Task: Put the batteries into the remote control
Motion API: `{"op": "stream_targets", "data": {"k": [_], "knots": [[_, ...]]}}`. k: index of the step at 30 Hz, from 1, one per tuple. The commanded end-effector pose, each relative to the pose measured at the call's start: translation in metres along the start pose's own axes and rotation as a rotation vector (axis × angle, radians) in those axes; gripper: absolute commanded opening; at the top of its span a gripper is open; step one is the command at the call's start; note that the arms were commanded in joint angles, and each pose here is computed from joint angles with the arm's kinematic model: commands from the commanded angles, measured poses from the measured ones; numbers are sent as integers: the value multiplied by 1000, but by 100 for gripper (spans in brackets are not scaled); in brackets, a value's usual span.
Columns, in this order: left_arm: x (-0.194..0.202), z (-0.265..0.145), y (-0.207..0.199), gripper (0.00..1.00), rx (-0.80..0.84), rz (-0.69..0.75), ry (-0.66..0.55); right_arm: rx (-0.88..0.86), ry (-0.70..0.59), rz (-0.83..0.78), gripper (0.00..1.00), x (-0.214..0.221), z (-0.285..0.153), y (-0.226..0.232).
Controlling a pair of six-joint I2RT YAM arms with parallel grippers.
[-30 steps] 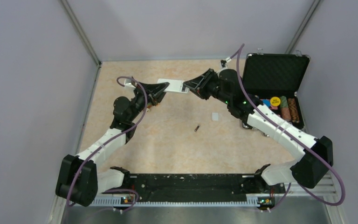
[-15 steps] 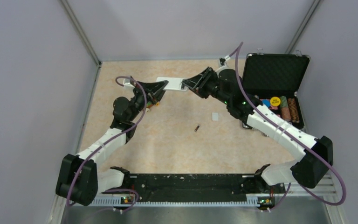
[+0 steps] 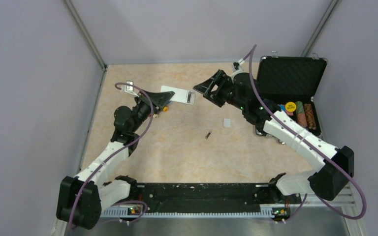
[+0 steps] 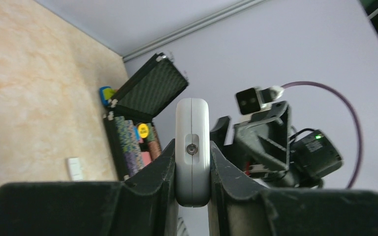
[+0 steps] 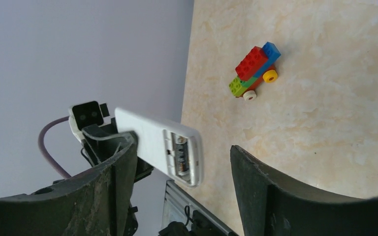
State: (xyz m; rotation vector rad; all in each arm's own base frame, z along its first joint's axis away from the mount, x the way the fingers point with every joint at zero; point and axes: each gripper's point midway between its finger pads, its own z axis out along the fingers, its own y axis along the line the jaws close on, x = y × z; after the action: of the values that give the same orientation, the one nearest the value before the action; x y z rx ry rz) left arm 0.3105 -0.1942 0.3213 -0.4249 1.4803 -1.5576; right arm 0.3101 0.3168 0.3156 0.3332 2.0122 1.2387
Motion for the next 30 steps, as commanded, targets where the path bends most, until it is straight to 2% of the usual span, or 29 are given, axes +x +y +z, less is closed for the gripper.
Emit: {"op": "stream_targets", "data": {"k": [1,4,8,13,19,24,30], "knots": [[7,-6,13,0,-13,159,49,-9,-86,-16,65,-28,-28,5],[7,-11,33,0,-79,169,64,151,-94,-33,56,-26,-28,-36],[9,-18,52,0,-151,152,90,361,-18,-80,45,-3,-21,-100],[6,-27,63,0,-204,159,84,599,101,-144,42,35,-14,-174],[2,-32,66,0,-238,168,69,739,217,-218,42,80,5,-218],[-3,-37,68,0,-268,179,48,843,274,-237,41,95,15,-250],[-20,-44,72,0,-333,215,-7,902,366,-322,39,112,26,-264]]}}
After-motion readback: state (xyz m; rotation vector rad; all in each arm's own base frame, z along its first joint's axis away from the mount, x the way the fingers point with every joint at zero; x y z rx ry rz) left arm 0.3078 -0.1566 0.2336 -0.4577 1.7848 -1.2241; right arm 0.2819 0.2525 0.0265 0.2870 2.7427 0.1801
